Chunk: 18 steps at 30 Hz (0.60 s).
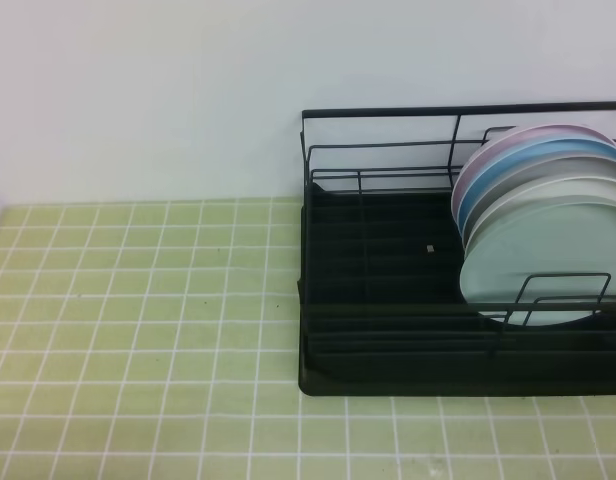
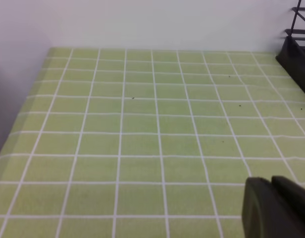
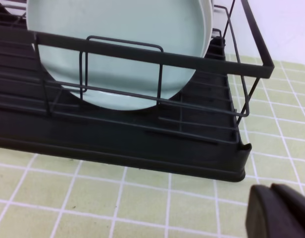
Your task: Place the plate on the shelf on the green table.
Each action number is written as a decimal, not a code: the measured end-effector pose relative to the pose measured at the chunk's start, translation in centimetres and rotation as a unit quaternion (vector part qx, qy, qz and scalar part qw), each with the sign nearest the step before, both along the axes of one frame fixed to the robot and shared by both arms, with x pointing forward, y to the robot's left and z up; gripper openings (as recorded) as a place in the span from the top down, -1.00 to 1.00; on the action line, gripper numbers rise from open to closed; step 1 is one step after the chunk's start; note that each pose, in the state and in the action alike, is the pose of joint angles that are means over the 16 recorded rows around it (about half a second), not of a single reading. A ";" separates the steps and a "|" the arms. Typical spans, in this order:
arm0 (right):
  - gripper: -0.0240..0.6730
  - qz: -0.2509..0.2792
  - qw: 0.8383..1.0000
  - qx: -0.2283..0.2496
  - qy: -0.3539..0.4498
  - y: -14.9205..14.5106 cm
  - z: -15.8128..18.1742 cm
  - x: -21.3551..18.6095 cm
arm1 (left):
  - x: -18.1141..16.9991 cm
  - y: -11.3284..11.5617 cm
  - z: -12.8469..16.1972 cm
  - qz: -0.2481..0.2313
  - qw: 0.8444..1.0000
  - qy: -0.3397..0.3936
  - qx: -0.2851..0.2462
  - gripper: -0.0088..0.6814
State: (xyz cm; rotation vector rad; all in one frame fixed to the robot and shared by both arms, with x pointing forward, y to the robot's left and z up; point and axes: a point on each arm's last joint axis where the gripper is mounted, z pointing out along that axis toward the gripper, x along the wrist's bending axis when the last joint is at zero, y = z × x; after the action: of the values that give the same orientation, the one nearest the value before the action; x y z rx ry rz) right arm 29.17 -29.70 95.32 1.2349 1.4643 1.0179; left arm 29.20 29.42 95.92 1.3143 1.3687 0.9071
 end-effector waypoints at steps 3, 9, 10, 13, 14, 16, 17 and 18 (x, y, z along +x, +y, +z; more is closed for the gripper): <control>0.93 0.000 1.000 0.000 0.000 0.0 0.0 0.0 | 0.0 0.0 0.0 0.000 1.000 0.001 -0.002 0.98; 0.93 0.000 1.000 0.000 0.000 0.0 0.0 0.0 | 0.0 0.0 0.0 0.000 1.000 0.001 -0.005 0.98; 0.93 0.000 1.000 0.000 0.000 0.0 0.0 0.0 | 0.0 0.0 0.0 0.001 1.000 0.002 -0.006 0.98; 0.93 0.000 1.000 0.000 0.000 0.0 0.0 0.0 | 0.0 0.0 0.0 0.001 1.000 0.002 -0.006 0.98; 0.93 0.000 1.000 0.000 0.000 0.0 0.0 0.0 | 0.0 0.0 0.0 0.001 1.000 0.002 -0.006 0.98; 0.93 0.000 1.000 0.000 0.000 0.0 0.0 0.0 | 0.0 0.0 0.0 0.001 1.000 0.002 -0.006 0.98; 0.93 0.000 1.000 0.000 0.000 0.0 0.0 0.0 | 0.0 0.0 0.0 0.001 1.000 0.002 -0.007 0.98; 0.93 0.000 1.000 0.000 0.000 0.0 0.0 0.0 | 0.0 0.0 0.0 0.001 1.000 0.002 -0.007 0.98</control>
State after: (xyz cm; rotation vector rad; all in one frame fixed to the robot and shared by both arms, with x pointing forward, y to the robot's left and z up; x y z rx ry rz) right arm 29.17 -29.70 95.32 1.2351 1.4645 1.0177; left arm 29.20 29.40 95.90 1.3056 1.3769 0.8957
